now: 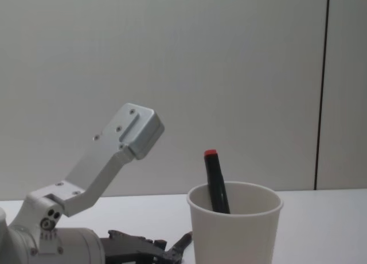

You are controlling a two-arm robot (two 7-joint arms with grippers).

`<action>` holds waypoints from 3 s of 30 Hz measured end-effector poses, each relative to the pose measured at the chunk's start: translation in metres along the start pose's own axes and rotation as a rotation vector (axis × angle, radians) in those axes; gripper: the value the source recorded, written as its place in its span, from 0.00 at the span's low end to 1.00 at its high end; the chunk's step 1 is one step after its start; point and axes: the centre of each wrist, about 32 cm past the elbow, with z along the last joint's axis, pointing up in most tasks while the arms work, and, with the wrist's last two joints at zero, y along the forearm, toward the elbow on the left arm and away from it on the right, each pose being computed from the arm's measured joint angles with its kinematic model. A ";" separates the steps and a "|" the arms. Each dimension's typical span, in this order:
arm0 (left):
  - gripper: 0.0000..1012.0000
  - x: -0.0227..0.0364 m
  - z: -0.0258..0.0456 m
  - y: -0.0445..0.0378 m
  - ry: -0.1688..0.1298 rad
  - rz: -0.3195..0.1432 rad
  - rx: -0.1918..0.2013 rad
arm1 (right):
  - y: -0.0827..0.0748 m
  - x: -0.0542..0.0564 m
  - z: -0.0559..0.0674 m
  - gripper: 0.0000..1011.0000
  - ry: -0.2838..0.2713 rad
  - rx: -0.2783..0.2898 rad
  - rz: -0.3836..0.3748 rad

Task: Place the pen into the pen holder.

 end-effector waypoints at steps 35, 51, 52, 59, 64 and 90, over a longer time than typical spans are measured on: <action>0.14 0.0030 0.0017 0.0041 -0.016 0.028 -0.017 | 0.000 0.000 0.000 0.99 0.000 0.000 0.000; 0.14 0.0154 0.0224 0.0232 -0.055 0.119 -0.203 | 0.000 0.000 0.000 0.99 0.000 0.000 0.000; 0.14 0.0154 0.0224 0.0232 -0.055 0.119 -0.203 | 0.000 0.000 0.000 0.99 0.000 0.000 0.000; 0.14 0.0232 0.0345 0.0336 -0.066 0.155 -0.319 | 0.000 0.000 0.000 0.99 0.000 0.000 0.000; 0.14 0.0282 0.0428 0.0393 -0.070 0.171 -0.395 | 0.000 0.000 0.000 0.99 0.000 0.000 0.000; 0.14 0.0555 0.0960 0.0595 -0.093 0.194 -0.855 | 0.019 -0.015 0.052 0.99 0.224 0.062 0.139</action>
